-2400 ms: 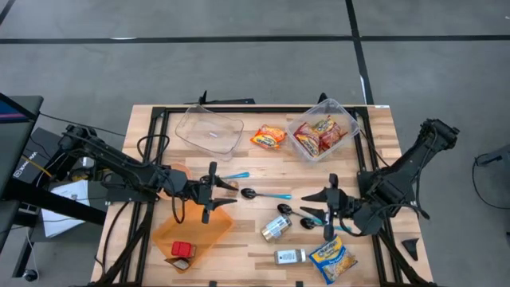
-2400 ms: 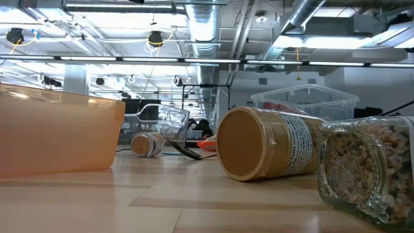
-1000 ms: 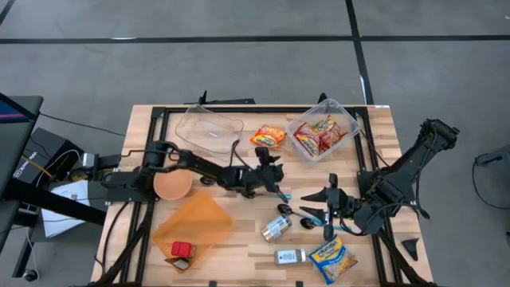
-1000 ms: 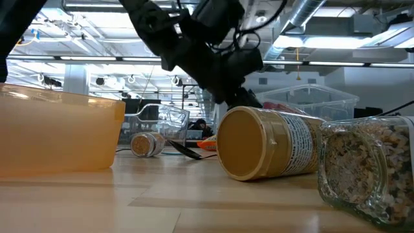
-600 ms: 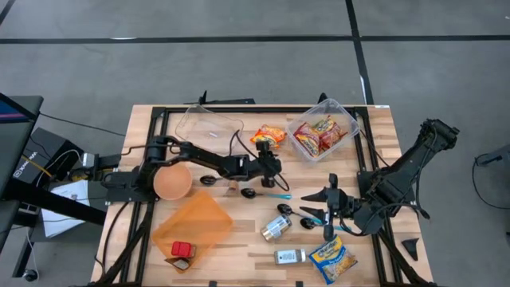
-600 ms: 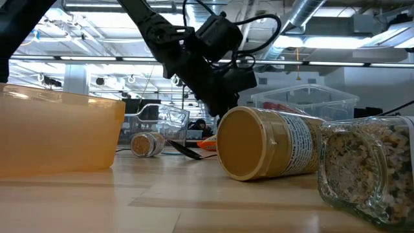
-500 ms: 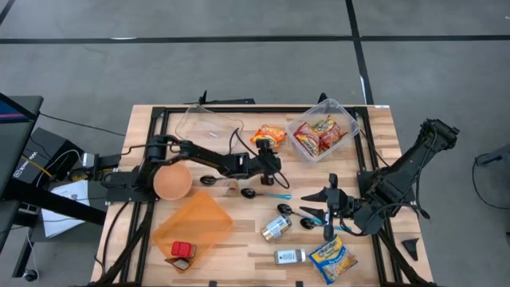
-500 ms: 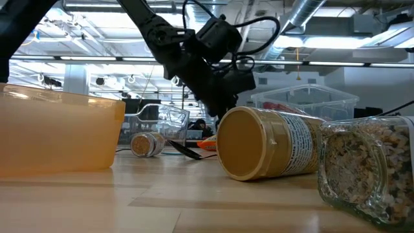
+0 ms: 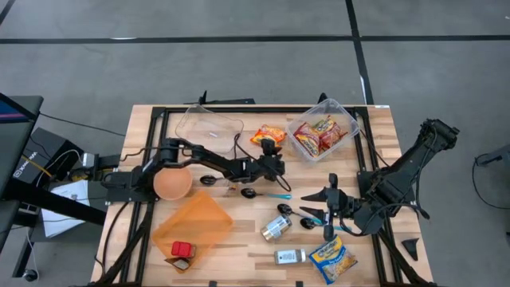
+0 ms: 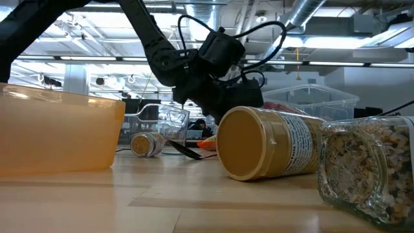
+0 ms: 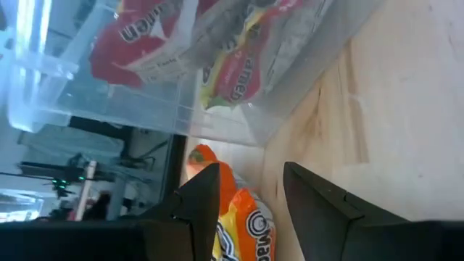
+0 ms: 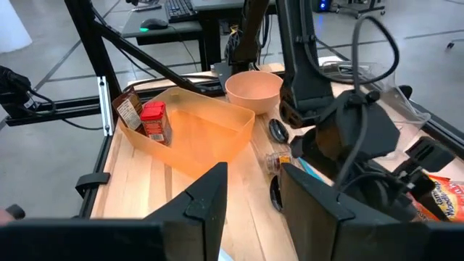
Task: Pick & Place Food Item
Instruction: Put the orange noodle pack into the right transparent bin
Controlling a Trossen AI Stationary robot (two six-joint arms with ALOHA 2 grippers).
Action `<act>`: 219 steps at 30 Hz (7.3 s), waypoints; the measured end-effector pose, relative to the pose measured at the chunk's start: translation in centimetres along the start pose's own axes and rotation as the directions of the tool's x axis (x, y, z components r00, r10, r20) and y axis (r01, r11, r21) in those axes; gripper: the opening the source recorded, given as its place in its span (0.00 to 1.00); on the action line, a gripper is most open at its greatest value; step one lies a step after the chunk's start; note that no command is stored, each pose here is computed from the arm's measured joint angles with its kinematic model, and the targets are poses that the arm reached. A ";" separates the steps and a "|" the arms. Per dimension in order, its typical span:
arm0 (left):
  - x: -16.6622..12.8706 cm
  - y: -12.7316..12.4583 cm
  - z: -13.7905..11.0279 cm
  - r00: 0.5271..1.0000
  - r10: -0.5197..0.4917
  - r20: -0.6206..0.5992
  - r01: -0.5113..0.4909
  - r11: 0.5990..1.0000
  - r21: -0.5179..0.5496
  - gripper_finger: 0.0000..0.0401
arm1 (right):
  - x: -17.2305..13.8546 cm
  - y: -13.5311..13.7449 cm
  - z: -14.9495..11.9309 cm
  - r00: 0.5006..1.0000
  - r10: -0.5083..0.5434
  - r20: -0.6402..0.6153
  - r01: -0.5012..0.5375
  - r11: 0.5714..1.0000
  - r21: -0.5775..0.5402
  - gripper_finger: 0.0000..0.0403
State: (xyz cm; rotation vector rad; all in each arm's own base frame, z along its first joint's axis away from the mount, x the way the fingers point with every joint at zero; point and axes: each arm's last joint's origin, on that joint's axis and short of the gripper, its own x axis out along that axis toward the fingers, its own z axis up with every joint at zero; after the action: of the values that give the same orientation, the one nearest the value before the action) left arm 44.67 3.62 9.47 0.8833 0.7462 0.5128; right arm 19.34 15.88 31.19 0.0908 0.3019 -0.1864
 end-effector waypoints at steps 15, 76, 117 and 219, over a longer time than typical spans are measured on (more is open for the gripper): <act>1.9 2.2 -2.2 0.998 -0.036 -0.057 0.025 0.983 -0.182 0.36 | 0.0 0.0 0.0 1.000 0.000 0.000 0.000 1.000 -0.007 0.30; -16.0 5.5 2.1 0.953 -0.190 0.237 0.243 0.945 -0.219 0.00 | 0.0 0.0 0.0 1.000 0.001 0.001 -0.001 0.998 -0.068 0.31; -30.0 7.5 -3.0 0.307 0.147 0.940 0.548 0.780 -0.301 0.00 | 12.4 1.3 1.5 0.964 0.169 0.206 -0.104 0.951 -0.291 0.62; -37.9 9.1 -4.7 0.764 0.230 0.603 -0.025 0.945 -0.328 0.43 | 8.2 3.4 3.1 0.900 -0.425 -0.099 0.387 0.882 -0.270 0.00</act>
State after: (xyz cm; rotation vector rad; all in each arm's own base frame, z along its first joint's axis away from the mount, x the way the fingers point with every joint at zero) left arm 15.88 -14.60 28.91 0.7521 -0.0270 0.3949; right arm 28.60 17.47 31.89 -0.2080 0.4973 -0.5628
